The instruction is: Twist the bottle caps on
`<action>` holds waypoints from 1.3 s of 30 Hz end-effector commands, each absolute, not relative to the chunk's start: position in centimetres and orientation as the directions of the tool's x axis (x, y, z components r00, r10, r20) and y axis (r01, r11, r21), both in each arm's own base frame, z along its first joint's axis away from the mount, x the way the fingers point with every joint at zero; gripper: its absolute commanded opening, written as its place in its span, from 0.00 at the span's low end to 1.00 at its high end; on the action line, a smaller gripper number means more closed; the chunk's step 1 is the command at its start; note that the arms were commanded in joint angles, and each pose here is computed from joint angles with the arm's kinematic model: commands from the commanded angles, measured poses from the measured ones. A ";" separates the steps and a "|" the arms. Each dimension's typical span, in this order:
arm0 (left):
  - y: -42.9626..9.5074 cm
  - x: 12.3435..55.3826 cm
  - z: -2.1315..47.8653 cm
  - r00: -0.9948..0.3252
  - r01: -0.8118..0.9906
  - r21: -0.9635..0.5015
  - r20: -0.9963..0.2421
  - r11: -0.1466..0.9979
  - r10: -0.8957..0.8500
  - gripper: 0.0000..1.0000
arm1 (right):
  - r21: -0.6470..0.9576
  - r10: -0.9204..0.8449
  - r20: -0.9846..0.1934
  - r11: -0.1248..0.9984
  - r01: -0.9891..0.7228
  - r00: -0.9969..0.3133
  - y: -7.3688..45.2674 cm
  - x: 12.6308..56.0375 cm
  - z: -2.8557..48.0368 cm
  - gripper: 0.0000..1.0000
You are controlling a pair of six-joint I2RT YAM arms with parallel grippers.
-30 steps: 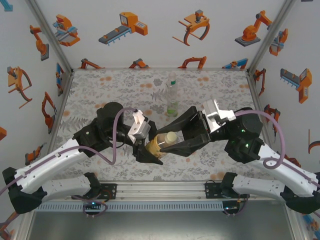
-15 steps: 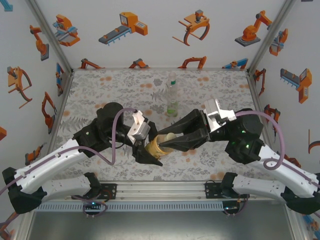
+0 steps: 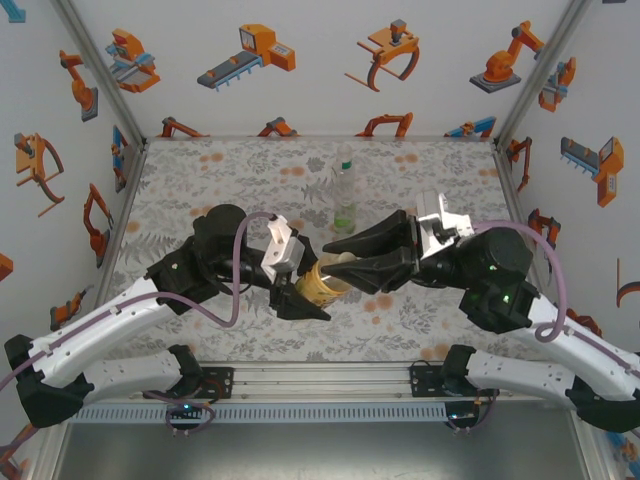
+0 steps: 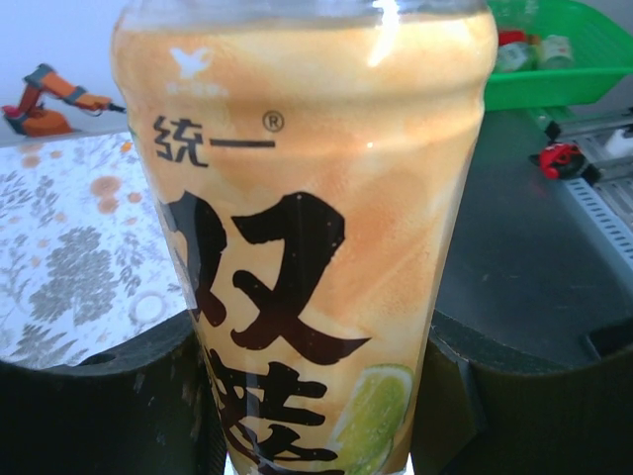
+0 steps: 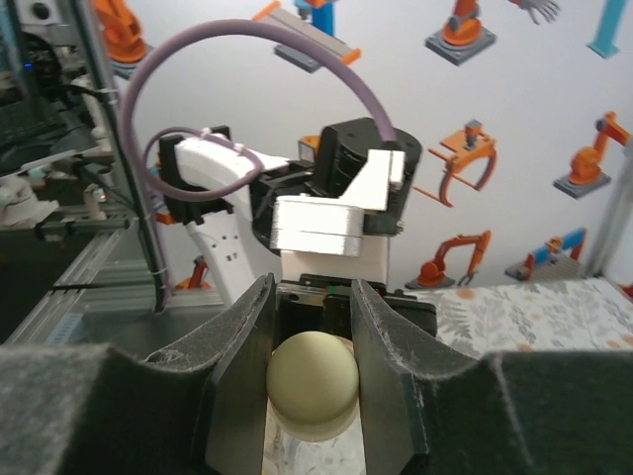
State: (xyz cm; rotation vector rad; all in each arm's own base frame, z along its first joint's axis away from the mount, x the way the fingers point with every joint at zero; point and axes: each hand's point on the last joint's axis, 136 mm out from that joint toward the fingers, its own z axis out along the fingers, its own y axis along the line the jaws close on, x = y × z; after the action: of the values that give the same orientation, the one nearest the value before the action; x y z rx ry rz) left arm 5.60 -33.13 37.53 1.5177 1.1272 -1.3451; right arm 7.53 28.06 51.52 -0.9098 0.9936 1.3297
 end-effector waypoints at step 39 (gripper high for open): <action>-32.1 10.4 35.2 0.130 0.990 0.138 -0.966 0.022 0.222 0.00 | 0.557 0.316 -0.818 0.639 -0.529 -0.480 22.7 15.9 46.4 0.56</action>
State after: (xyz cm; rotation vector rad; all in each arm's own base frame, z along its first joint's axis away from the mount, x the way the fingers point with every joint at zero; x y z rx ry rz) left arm 11.70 -32.43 33.97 1.3552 1.3728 -0.9412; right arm 16.95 23.91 46.68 -0.1039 1.7646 1.0332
